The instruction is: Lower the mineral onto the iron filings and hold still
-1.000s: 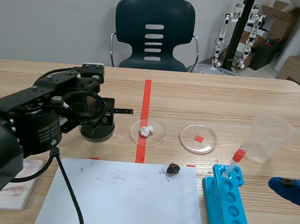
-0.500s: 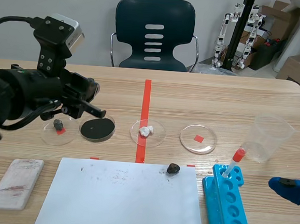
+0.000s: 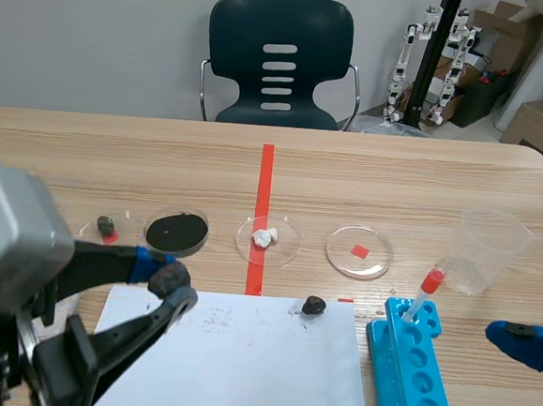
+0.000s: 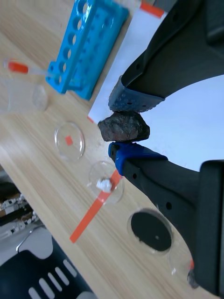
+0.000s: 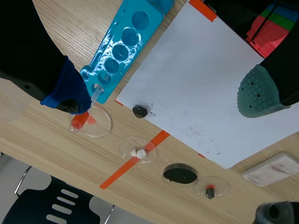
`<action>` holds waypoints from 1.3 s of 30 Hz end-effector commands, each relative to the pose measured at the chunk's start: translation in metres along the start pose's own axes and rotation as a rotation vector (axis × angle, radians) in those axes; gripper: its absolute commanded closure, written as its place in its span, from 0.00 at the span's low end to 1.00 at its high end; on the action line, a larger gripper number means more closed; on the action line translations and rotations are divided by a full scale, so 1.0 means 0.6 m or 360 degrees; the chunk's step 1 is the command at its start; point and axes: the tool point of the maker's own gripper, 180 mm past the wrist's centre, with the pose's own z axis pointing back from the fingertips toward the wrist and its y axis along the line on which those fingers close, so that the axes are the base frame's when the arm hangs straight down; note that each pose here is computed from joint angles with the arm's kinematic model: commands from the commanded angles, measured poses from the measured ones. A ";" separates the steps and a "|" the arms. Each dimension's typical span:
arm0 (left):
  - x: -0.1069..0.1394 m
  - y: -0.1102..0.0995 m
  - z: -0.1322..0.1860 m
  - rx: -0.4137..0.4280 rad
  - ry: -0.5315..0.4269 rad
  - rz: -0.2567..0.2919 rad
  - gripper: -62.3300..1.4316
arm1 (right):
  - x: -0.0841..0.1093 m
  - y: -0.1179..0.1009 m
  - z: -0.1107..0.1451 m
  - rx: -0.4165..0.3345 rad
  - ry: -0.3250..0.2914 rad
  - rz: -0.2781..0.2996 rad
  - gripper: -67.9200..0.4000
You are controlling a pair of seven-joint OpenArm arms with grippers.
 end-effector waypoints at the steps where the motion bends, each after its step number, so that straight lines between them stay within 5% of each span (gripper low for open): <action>1: 0.015 -0.005 0.002 -0.0002 -0.0060 -0.0026 0.77 | 0.013 -0.005 -0.002 -0.0014 -0.0047 0.0007 0.00; 6: 0.000 -0.035 0.016 -0.0066 0.0002 -0.0077 0.77 | 0.013 -0.005 -0.002 -0.0014 -0.0047 0.0007 0.00; 39: -0.001 -0.034 0.016 -0.0058 0.0009 -0.0081 0.77 | 0.013 -0.005 -0.002 -0.0014 -0.0047 0.0007 0.00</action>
